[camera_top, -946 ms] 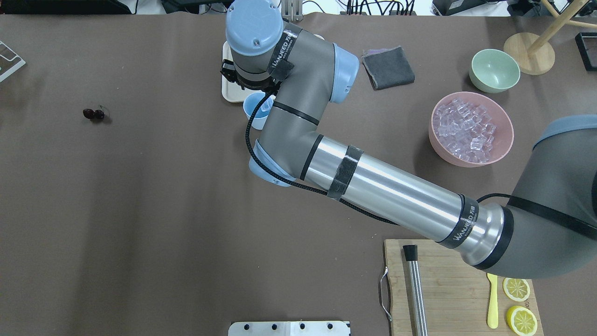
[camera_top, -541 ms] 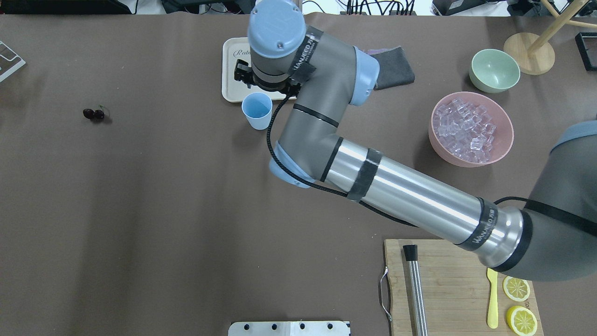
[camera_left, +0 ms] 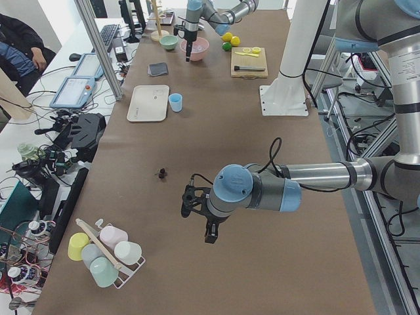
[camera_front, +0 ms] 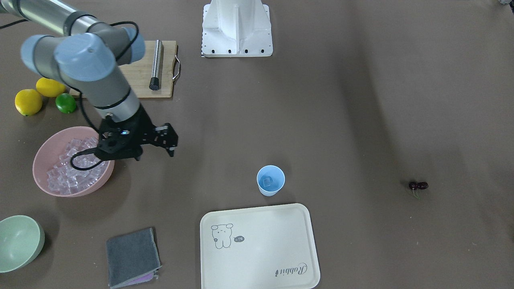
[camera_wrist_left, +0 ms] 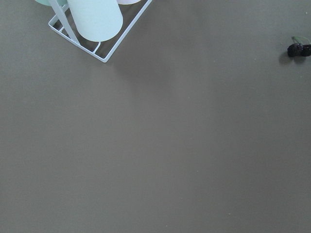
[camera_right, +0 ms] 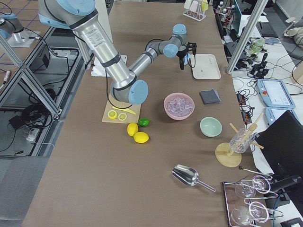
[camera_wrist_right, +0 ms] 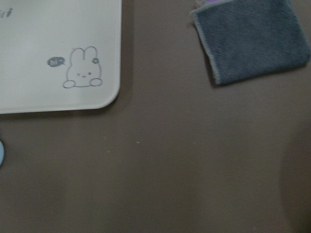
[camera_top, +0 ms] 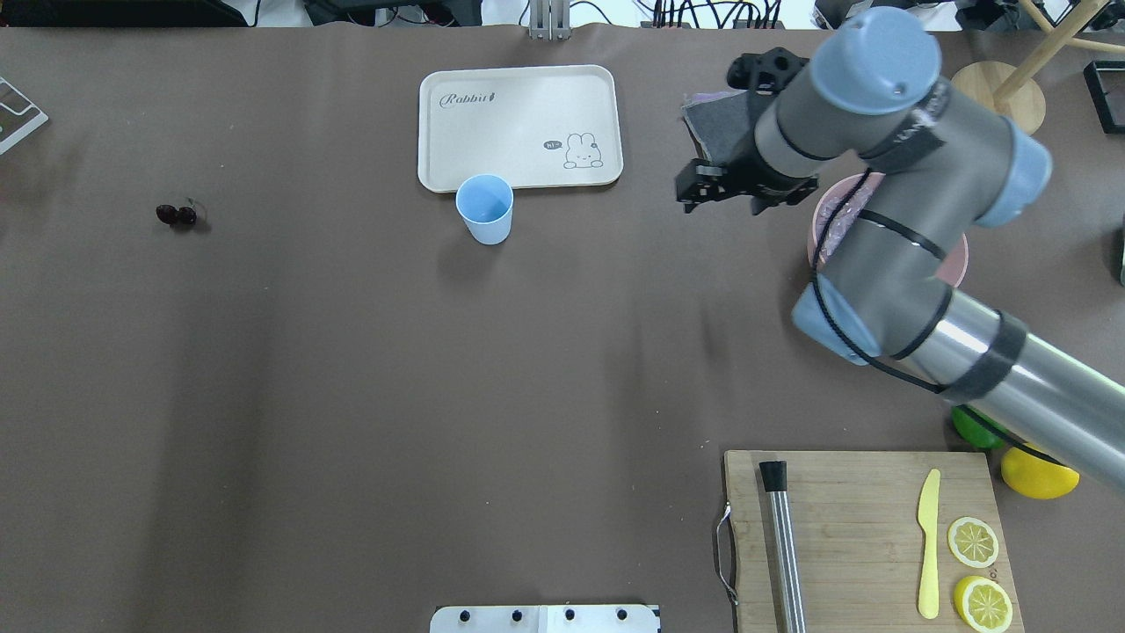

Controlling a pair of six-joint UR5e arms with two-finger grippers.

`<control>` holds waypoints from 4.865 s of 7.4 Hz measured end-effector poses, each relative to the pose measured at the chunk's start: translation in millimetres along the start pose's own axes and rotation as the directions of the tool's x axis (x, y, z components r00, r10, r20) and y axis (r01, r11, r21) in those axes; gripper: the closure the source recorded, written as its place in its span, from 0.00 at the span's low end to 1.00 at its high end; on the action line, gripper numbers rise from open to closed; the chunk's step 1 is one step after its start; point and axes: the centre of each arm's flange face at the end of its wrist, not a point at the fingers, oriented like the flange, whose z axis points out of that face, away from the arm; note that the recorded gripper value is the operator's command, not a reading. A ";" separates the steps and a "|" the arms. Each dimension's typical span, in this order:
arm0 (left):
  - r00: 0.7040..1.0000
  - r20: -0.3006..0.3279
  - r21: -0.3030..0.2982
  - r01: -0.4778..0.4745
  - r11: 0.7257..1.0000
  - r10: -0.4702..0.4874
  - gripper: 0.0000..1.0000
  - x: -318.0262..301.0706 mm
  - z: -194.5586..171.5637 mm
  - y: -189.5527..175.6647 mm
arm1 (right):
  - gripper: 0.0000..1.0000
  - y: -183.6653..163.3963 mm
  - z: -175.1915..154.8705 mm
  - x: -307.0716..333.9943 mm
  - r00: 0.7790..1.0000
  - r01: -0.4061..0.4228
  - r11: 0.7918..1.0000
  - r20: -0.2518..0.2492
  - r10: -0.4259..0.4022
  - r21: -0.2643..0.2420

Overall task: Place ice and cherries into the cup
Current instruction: 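Return the right gripper to the pink bowl and grasp another ice cube, then carry the second ice cube with the right gripper over the cup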

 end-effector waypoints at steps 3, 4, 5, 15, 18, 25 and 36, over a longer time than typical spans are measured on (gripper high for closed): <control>1.000 -0.002 0.005 -0.005 1.000 0.005 0.02 4.5 -3.8 3.9 | 0.11 48.0 19.2 149.2 0.982 0.181 0.983 -0.055 -0.183 -0.042; 1.000 -0.002 0.006 -0.006 1.000 0.006 0.02 5.3 -4.4 4.9 | 0.15 60.0 27.2 172.7 0.975 0.213 0.976 -0.060 -0.216 -0.052; 1.000 -0.002 0.007 -0.006 1.000 0.006 0.02 5.4 -4.8 5.1 | 0.26 65.1 35.2 185.0 0.969 0.235 0.970 -0.066 -0.239 -0.064; 1.000 -0.001 0.009 -0.004 1.000 0.004 0.02 5.1 -5.7 5.7 | 0.87 1.6 -13.2 72.3 0.987 0.155 0.987 0.039 -0.153 -0.043; 1.000 -0.001 0.008 -0.004 1.000 0.004 0.02 4.8 -5.5 5.8 | 0.87 -36.3 -17.5 -159.5 0.995 -0.094 0.995 0.009 0.095 -0.019; 1.000 -0.001 0.006 -0.001 1.000 0.001 0.02 3.6 -4.4 6.2 | 0.86 -10.1 50.7 -318.2 0.915 -0.402 0.902 0.050 0.400 0.155; 1.000 -0.001 0.008 0.000 1.000 0.000 0.02 3.6 -5.2 5.7 | 0.18 -8.4 68.2 -328.4 0.882 -0.466 0.855 0.052 0.467 0.226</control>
